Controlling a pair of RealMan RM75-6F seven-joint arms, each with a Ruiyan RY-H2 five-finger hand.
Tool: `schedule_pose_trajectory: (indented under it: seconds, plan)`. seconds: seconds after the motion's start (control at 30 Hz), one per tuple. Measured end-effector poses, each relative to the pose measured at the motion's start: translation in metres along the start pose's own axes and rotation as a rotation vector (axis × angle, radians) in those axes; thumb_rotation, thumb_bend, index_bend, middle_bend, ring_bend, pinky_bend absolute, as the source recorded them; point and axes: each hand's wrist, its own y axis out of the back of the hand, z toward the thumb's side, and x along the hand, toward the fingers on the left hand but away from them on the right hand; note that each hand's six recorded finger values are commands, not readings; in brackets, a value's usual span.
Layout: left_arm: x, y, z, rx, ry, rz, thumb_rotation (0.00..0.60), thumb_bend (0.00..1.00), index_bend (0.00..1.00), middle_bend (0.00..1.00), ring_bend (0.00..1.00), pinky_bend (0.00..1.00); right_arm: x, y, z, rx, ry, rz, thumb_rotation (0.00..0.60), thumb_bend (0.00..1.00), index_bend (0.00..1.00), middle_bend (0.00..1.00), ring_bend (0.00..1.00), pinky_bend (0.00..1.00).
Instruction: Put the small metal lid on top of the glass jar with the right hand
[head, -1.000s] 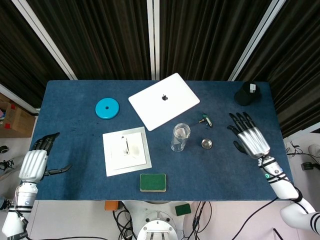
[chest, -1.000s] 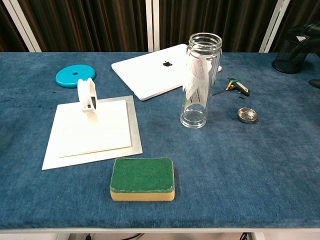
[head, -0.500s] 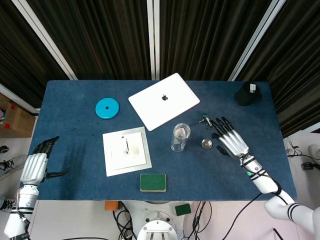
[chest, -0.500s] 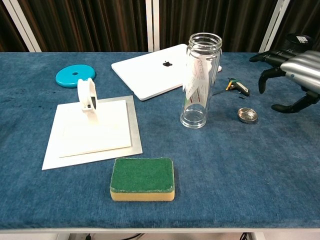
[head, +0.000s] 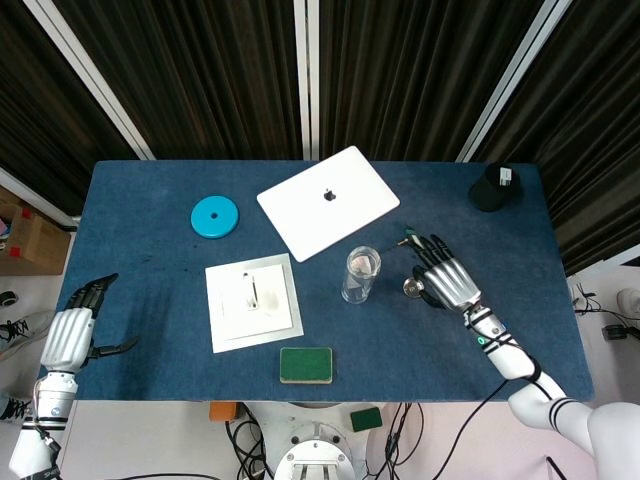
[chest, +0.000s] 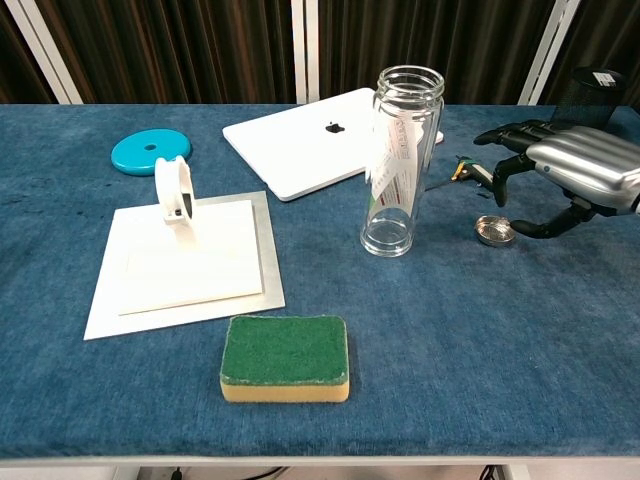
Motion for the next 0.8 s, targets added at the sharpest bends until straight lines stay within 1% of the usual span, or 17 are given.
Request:
schedule_pose_trajectory:
  seconds: [0.43,0.6,0.8]
  plan:
    - [0.0004,0.0022,0.0051,-0.021,-0.029,0.010,0.538,0.07,0.09,0.11,0.09,0.14,-0.0066,-0.0045,0.0038,-0.005,0.004,0.015,0.600,0.34,0.54,0.05,0.00,0.00]
    - [0.0011,-0.0001,0.0054,-0.025,-0.030,-0.002,0.540,0.07,0.09,0.11,0.09,0.13,-0.0078,-0.0064,0.0044,-0.009,0.004,0.022,0.600,0.36,0.54,0.05,0.00,0.00]
    - [0.0015,-0.0020,0.0042,-0.030,-0.025,-0.005,0.540,0.07,0.09,0.11,0.09,0.13,-0.0091,-0.0083,0.0041,-0.015,0.003,0.030,0.600,0.36,0.54,0.05,0.00,0.00]
